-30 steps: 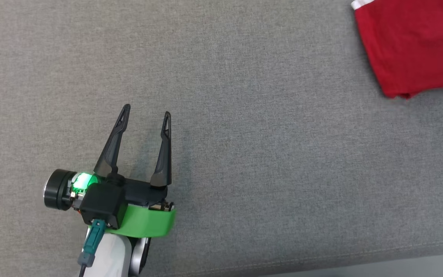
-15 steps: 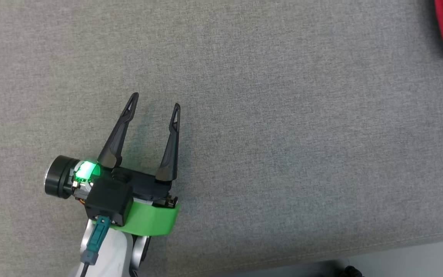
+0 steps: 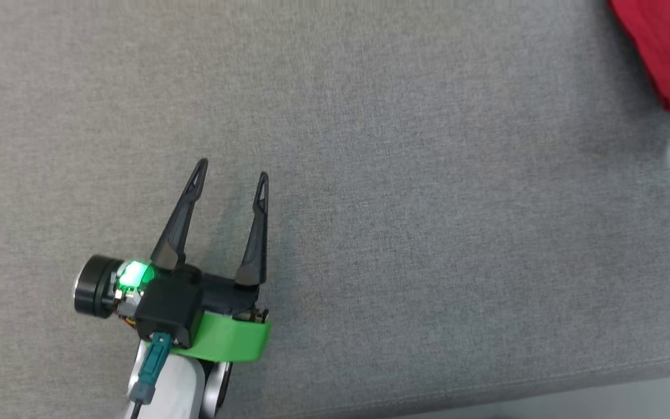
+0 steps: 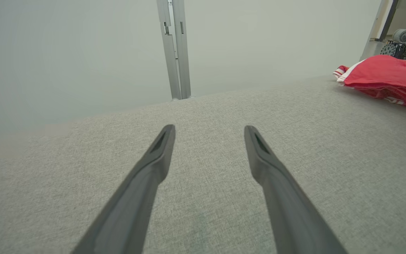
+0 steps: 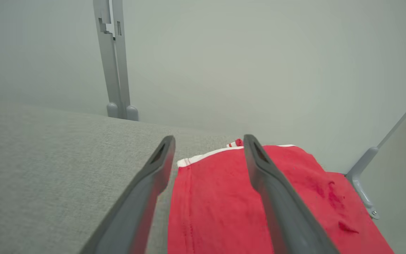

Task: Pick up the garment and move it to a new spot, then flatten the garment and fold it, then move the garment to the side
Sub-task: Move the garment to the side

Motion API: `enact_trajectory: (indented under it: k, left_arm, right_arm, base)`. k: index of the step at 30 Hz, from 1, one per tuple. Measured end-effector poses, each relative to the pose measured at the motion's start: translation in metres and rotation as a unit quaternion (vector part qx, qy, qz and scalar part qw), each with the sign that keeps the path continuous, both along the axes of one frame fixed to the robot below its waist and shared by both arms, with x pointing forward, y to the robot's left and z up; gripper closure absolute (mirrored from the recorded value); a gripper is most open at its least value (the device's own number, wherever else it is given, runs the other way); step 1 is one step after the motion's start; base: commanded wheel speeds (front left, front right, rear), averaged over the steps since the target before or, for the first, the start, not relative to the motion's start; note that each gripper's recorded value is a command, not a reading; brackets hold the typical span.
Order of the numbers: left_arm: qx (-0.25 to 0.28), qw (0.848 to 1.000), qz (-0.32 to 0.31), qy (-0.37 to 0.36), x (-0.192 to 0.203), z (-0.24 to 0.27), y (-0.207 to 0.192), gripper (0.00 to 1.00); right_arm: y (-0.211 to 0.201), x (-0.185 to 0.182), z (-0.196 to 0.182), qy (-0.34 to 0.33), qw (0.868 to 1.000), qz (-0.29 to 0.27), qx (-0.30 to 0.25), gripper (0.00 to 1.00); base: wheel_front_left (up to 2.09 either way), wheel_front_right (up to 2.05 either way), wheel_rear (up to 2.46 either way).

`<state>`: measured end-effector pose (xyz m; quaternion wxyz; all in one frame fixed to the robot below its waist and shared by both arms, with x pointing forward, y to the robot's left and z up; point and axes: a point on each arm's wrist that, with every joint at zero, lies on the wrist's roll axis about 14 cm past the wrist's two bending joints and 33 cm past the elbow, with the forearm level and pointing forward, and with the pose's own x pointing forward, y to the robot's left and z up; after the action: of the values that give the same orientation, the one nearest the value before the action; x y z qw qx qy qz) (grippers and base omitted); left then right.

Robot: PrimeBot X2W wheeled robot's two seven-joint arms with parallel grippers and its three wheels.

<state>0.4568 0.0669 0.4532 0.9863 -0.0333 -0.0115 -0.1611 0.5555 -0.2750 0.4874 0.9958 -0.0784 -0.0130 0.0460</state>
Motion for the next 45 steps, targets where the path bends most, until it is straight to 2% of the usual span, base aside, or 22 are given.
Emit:
enact_trajectory:
  k: [8,16,24,29,45]
  left_arm:
    - [-0.007,0.998,0.064,0.006,-0.029,0.018,0.032,0.0]
    - [-0.008,0.993,0.12,0.003,-0.073,0.034,0.066,0.0]
    - [-0.019,0.988,0.145,-0.042,-0.106,0.067,0.082,0.0]
    - [-0.027,0.987,0.148,-0.059,-0.129,0.078,0.085,0.0]
    - [-0.03,0.988,0.143,-0.05,-0.147,0.071,0.086,0.0]
  right_arm:
    - [0.081,-0.056,-0.008,0.017,0.995,0.062,0.08,0.0]
    - [0.14,-0.117,0.009,0.005,0.986,0.101,0.135,0.0]
    - [0.153,-0.168,0.047,-0.048,0.981,0.099,0.161,0.0]
    - [0.151,-0.198,0.045,-0.048,0.981,0.087,0.166,0.0]
    - [0.153,-0.215,0.038,-0.04,0.981,0.081,0.172,0.0]
  base:
    - [0.0,0.0,0.0]
    - [0.0,0.0,0.0]
    - [0.0,0.0,0.0]
    - [0.0,0.0,0.0]
    - [0.0,0.0,0.0]
